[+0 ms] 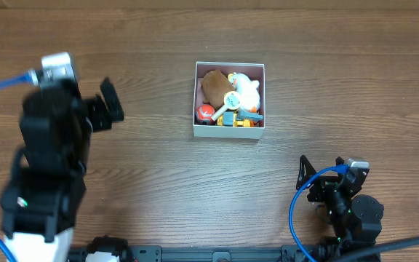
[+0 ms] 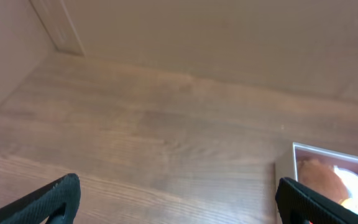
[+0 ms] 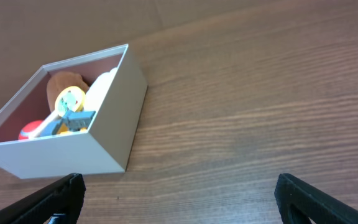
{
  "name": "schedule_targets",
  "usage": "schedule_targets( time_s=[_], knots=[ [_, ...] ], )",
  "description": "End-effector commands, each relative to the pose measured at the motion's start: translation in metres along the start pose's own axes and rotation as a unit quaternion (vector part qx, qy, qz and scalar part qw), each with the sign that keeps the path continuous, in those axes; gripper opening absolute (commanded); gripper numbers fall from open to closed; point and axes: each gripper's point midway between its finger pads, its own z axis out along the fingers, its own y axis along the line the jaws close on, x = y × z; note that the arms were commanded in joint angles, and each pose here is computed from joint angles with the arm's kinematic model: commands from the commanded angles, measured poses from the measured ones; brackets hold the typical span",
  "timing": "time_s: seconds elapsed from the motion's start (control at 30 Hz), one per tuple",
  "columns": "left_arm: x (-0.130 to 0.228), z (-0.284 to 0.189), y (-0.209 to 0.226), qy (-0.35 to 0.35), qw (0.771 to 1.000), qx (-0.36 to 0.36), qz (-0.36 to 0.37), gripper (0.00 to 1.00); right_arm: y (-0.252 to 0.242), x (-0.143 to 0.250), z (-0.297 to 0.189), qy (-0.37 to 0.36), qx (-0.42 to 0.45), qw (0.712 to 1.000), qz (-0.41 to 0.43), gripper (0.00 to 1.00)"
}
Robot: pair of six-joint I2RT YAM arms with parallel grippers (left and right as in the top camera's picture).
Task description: Pack container
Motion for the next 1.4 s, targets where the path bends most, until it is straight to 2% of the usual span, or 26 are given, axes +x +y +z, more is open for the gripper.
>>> schedule_targets(
  time_s=[0.0, 0.13, 0.23, 0.67, 1.37],
  knots=[
    [0.064, -0.008, 0.023, 0.006, 1.000, -0.008, -0.011, 1.00, 0.000, 0.002, 0.000, 0.000, 0.000, 1.000, 0.000, 1.00],
    [0.129, -0.007, 0.039, 0.015, 1.000, -0.017, -0.013, 1.00, 0.000, 0.002, 0.000, 0.000, 0.000, 1.000, 0.000, 1.00],
    [0.162, 0.001, 0.041, 0.008, 1.000, -0.011, -0.018, 1.00, 0.000, 0.002, 0.000, 0.000, 0.000, 1.000, 0.000, 1.00],
    [0.238, 0.036, 0.047, -0.006, 0.999, -0.007, -0.041, 1.00, 0.000, 0.002, 0.000, 0.000, 0.000, 1.000, 0.000, 1.00],
    [0.233, 0.035, 0.047, -0.019, 0.999, -0.005, -0.043, 1.00, 0.000, 0.002, 0.000, 0.000, 0.000, 1.000, 0.000, 1.00]
  ],
)
